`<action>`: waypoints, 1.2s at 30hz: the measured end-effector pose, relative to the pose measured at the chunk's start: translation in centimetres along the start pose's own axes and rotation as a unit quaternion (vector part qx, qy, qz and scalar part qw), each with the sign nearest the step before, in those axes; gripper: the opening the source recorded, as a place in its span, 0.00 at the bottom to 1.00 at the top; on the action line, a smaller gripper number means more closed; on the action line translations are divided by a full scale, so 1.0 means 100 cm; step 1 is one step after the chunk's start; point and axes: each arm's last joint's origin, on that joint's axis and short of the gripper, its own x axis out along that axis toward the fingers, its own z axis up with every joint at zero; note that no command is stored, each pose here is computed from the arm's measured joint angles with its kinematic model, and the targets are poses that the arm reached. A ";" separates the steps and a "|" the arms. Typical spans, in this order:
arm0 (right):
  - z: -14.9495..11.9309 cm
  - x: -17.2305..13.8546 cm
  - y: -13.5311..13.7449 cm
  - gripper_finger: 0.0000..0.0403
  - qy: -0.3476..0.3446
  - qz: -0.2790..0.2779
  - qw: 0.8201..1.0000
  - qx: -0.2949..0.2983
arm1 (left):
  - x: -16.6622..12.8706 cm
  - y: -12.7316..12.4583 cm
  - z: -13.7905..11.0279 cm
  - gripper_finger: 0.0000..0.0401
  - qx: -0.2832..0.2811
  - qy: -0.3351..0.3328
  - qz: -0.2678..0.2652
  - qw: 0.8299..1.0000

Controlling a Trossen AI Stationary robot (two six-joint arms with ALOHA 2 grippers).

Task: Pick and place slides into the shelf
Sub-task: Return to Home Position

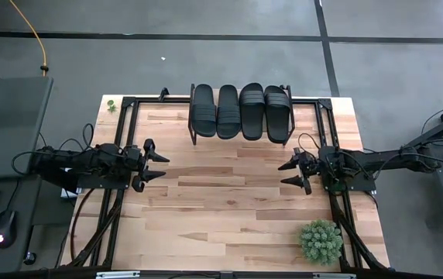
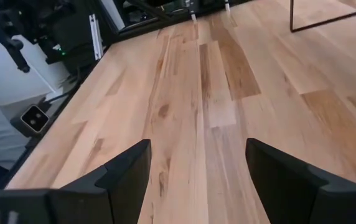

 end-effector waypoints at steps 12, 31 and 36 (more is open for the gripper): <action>0.001 0.000 0.000 0.63 -0.001 0.000 1.000 0.003 | 0.000 0.000 0.000 0.54 0.000 0.000 0.000 1.000; 0.001 0.000 0.000 0.63 -0.002 0.001 1.000 0.003 | 0.000 0.000 0.000 0.54 0.000 0.000 0.000 1.000; 0.001 0.000 0.000 0.63 -0.002 0.001 1.000 0.003 | 0.000 0.000 0.000 0.54 0.000 0.000 0.000 1.000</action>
